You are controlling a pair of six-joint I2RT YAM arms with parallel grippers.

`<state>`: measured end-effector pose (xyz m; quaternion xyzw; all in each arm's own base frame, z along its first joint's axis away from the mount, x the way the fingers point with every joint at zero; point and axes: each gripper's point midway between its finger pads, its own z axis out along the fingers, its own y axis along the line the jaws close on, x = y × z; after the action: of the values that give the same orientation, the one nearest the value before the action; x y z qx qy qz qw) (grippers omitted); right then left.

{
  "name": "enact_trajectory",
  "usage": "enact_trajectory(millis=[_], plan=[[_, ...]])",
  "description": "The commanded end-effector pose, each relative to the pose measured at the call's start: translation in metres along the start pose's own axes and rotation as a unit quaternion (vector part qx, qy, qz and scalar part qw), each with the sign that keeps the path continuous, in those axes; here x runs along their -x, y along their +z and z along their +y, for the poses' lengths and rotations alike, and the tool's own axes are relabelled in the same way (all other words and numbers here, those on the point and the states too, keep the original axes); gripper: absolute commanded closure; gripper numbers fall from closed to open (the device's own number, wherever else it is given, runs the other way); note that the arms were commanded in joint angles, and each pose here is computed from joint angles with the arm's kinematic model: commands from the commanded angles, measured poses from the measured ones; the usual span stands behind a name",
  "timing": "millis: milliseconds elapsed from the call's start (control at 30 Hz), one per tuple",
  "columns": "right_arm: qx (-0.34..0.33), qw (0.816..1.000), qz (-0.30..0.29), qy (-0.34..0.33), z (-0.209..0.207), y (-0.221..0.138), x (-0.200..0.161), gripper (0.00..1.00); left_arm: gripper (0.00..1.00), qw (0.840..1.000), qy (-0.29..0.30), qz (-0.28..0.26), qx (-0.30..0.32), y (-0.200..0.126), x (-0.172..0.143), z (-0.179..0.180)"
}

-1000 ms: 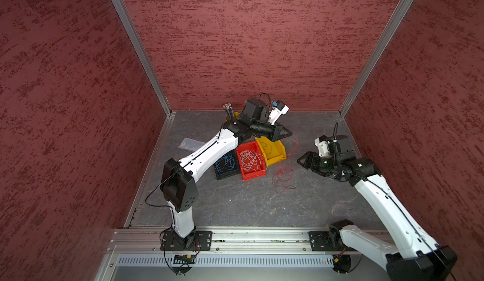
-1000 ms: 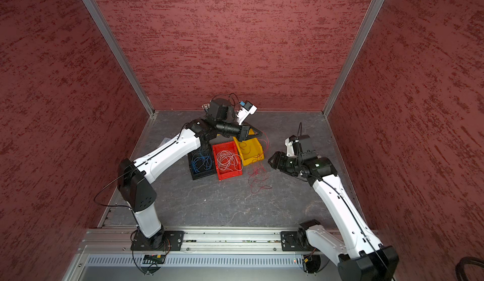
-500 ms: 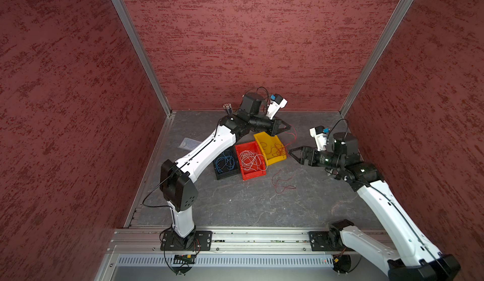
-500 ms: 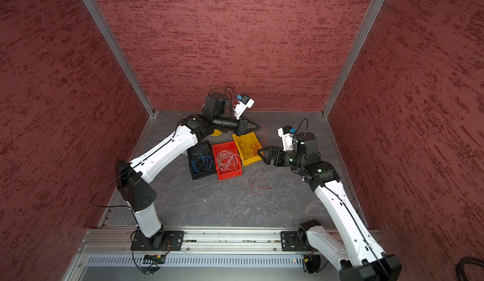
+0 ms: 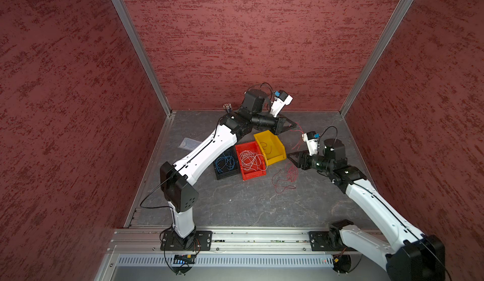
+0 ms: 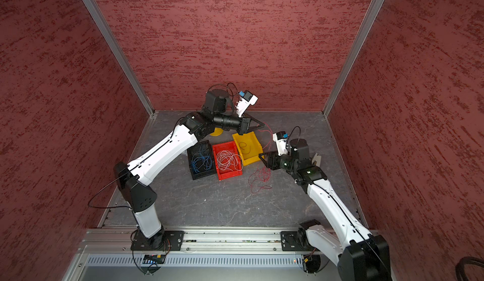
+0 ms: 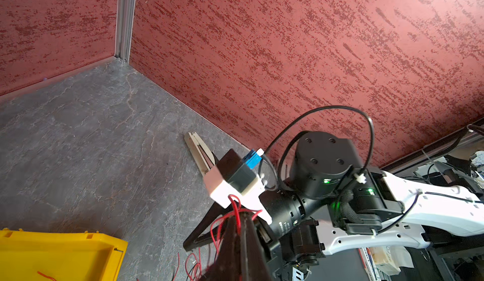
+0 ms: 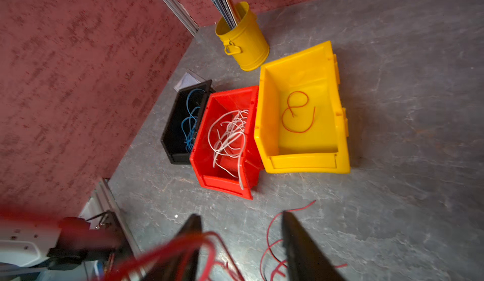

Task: Untangle and sort cables by color
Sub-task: Untie the cable, then place the cable in the bin.

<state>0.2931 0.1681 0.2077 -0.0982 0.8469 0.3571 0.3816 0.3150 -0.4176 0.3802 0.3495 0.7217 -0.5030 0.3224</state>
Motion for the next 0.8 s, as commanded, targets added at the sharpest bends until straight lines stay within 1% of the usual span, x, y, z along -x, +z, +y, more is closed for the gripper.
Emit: enact_trajectory(millis=[0,133,233,300,333,467,500,533,600,633,667,767], plan=[[-0.028,0.999,-0.024,0.008,-0.015,0.004,0.003,1.0,1.0,1.0,0.003,-0.002,-0.005,0.005,0.004,-0.004],[-0.068,0.997,-0.02,0.03,-0.029,-0.002,-0.007,1.0,1.0,1.0,0.008,-0.009,0.026,-0.002,0.012,0.007],[-0.089,0.995,-0.017,0.041,-0.037,-0.008,-0.019,1.0,1.0,0.998,0.01,-0.018,0.063,-0.014,0.021,0.023],[-0.107,0.993,-0.016,0.049,-0.043,-0.012,-0.024,1.0,1.0,0.997,0.004,-0.019,0.073,-0.02,0.022,0.034],[-0.114,0.992,-0.014,0.052,-0.044,-0.014,-0.026,0.98,1.0,0.997,-0.004,-0.015,0.079,-0.022,0.02,0.042],[-0.122,0.991,-0.007,0.058,-0.039,-0.021,-0.019,0.5,1.0,0.995,-0.026,0.001,0.098,-0.024,0.002,0.074],[-0.124,0.991,-0.008,0.059,-0.037,-0.024,-0.015,0.39,1.0,0.994,-0.034,0.003,0.102,-0.023,-0.003,0.082],[-0.128,0.99,-0.01,0.061,-0.036,-0.027,-0.01,0.31,1.0,0.994,-0.044,0.006,0.105,-0.022,-0.009,0.093],[-0.129,0.99,-0.016,0.059,-0.03,-0.033,-0.001,0.19,1.0,0.992,-0.059,0.01,0.109,-0.02,-0.02,0.111],[-0.129,0.99,-0.021,0.059,-0.027,-0.036,0.005,0.09,1.0,0.991,-0.064,0.013,0.112,-0.019,-0.026,0.12],[-0.13,0.989,-0.025,0.061,-0.024,-0.039,0.01,0.02,1.0,0.99,-0.071,0.018,0.117,-0.017,-0.032,0.13],[-0.134,0.988,-0.042,0.064,-0.017,-0.049,0.025,0.02,1.0,0.986,-0.091,0.034,0.133,-0.014,-0.047,0.157]])
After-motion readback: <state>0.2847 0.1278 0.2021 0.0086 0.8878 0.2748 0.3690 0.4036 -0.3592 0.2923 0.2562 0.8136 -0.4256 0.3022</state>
